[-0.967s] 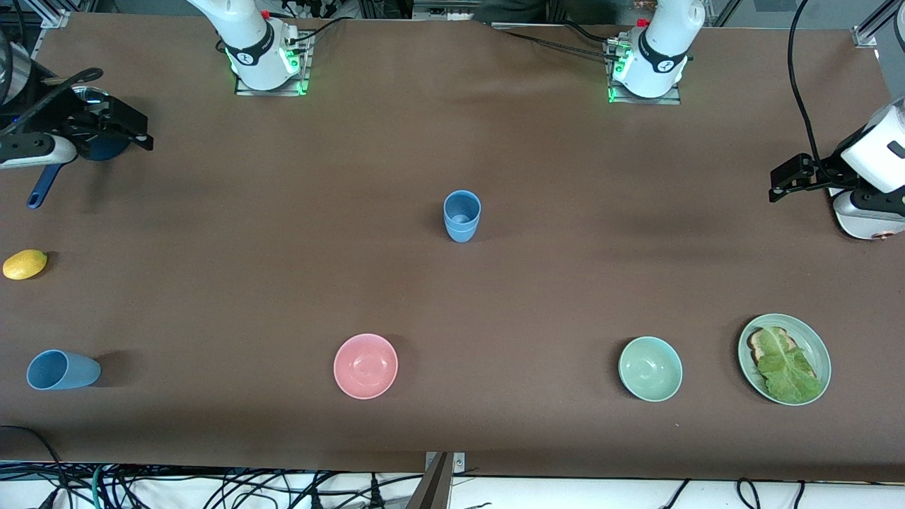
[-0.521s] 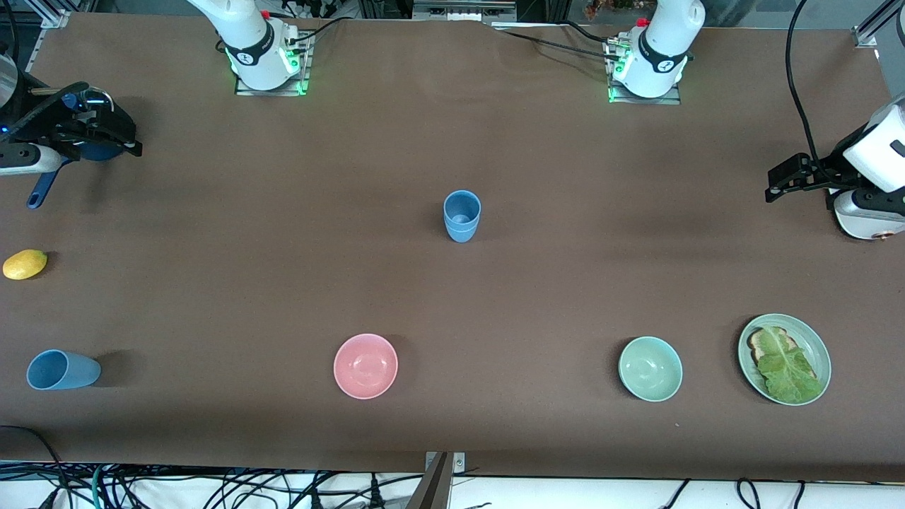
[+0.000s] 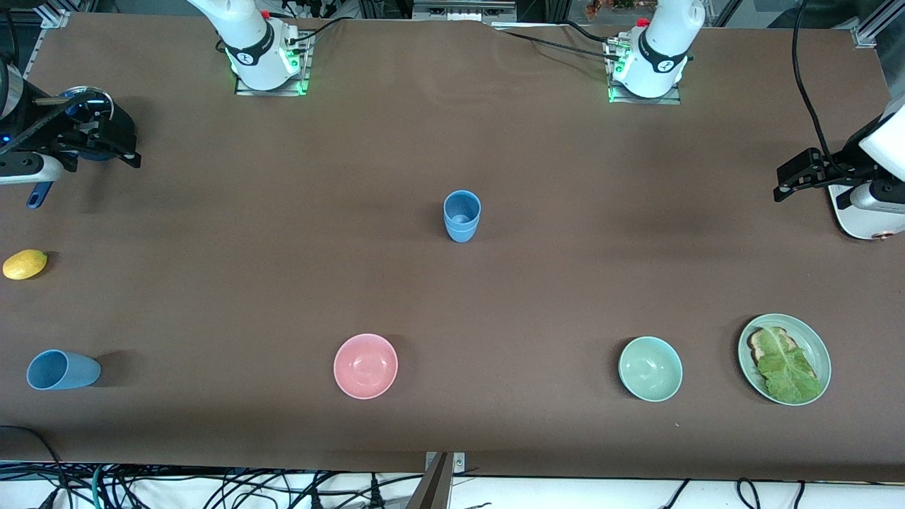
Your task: Stack blue cups with both arms
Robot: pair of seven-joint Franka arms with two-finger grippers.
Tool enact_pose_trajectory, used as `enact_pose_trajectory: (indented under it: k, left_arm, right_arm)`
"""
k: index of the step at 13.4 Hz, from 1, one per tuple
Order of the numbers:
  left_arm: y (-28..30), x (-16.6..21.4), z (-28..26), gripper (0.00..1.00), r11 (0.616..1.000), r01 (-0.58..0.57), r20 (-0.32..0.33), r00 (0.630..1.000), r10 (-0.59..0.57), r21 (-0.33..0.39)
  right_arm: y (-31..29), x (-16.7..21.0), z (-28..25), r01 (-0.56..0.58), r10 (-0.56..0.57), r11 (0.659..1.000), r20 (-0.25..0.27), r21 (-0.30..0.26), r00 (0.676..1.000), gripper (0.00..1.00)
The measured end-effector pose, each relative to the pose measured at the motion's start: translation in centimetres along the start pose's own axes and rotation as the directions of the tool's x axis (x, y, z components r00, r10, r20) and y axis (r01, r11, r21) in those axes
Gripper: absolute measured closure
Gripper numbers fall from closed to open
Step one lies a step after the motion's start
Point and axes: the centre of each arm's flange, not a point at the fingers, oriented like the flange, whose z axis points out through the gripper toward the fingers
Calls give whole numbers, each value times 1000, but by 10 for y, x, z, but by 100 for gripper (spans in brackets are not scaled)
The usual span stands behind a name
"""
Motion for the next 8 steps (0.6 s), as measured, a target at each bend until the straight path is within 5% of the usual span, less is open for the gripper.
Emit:
enact_pose_trajectory:
  k: [8]
  left_arm:
    - [-1, 1, -17, 0, 1000, 2, -34, 999, -2, 5]
  right_arm:
    - [0, 1, 0, 0, 0, 1000, -5, 0, 1000, 0]
